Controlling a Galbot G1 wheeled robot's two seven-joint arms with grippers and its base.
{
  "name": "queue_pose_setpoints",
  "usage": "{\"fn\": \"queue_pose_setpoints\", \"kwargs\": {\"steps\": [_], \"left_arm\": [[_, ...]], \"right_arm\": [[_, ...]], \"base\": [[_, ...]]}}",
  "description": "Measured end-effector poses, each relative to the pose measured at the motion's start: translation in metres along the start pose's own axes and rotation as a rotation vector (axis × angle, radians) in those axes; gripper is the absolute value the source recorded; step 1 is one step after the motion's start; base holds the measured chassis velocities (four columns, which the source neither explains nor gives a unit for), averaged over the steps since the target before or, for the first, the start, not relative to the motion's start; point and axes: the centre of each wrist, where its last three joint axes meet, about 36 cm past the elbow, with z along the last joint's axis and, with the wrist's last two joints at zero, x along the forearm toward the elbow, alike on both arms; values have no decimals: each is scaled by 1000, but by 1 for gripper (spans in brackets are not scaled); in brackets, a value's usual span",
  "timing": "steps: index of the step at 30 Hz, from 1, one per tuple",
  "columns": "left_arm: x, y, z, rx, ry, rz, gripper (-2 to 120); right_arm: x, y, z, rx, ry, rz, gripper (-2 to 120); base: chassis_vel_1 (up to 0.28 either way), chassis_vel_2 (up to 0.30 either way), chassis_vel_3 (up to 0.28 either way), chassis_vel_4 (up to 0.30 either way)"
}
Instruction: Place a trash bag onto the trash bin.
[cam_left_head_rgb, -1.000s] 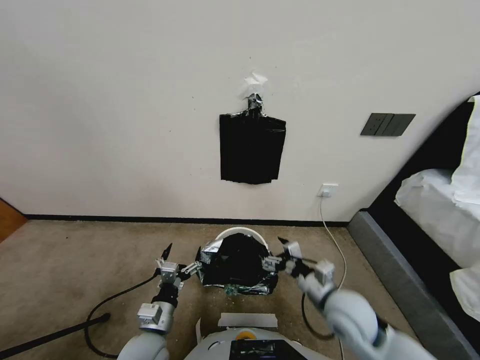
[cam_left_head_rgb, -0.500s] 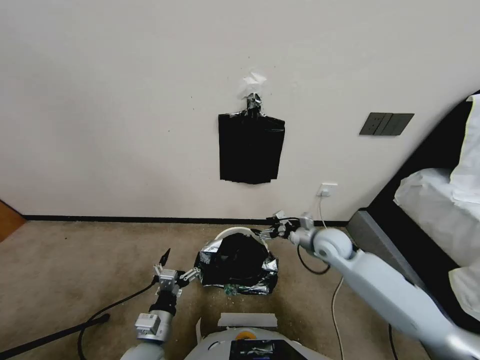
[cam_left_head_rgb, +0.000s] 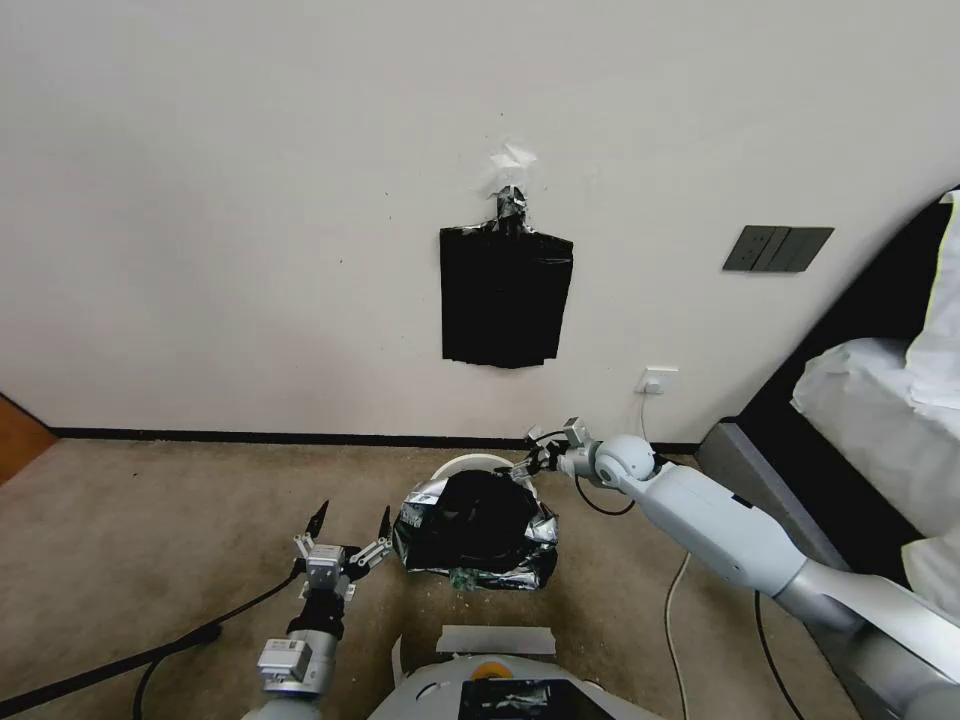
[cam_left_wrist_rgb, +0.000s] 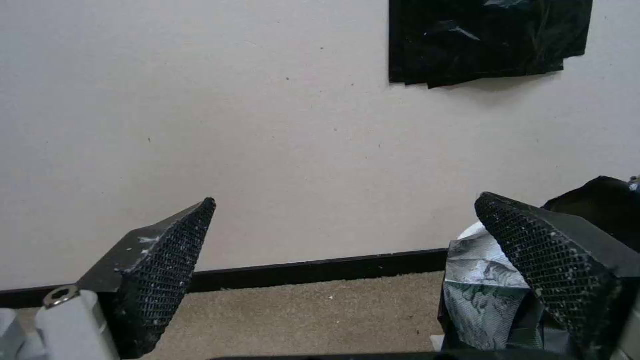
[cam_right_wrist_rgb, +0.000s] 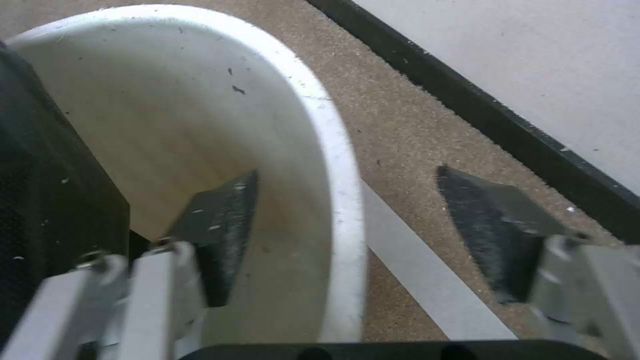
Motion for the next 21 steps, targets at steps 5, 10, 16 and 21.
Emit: {"fn": "queue_pose_setpoints", "kwargs": {"steps": [5,10,16,21], "left_arm": [[0,-1,-2,3,0,0,100],[1,-1,-4,5,0,-1,100],[2,-2,-4,12,4,-7,100],[1,-3,-6,15,9,-8,100]], "right_arm": [[-3,1,2,-2,5,0,39],[-3,1,6,-3,8,3,22],[-3,4,7,-7,5,8,7],[0,9,10,-13,-2,34,7]], "base": [[0,0,0,0],[0,0,0,0],[0,0,0,0],[0,0,0,0]]}}
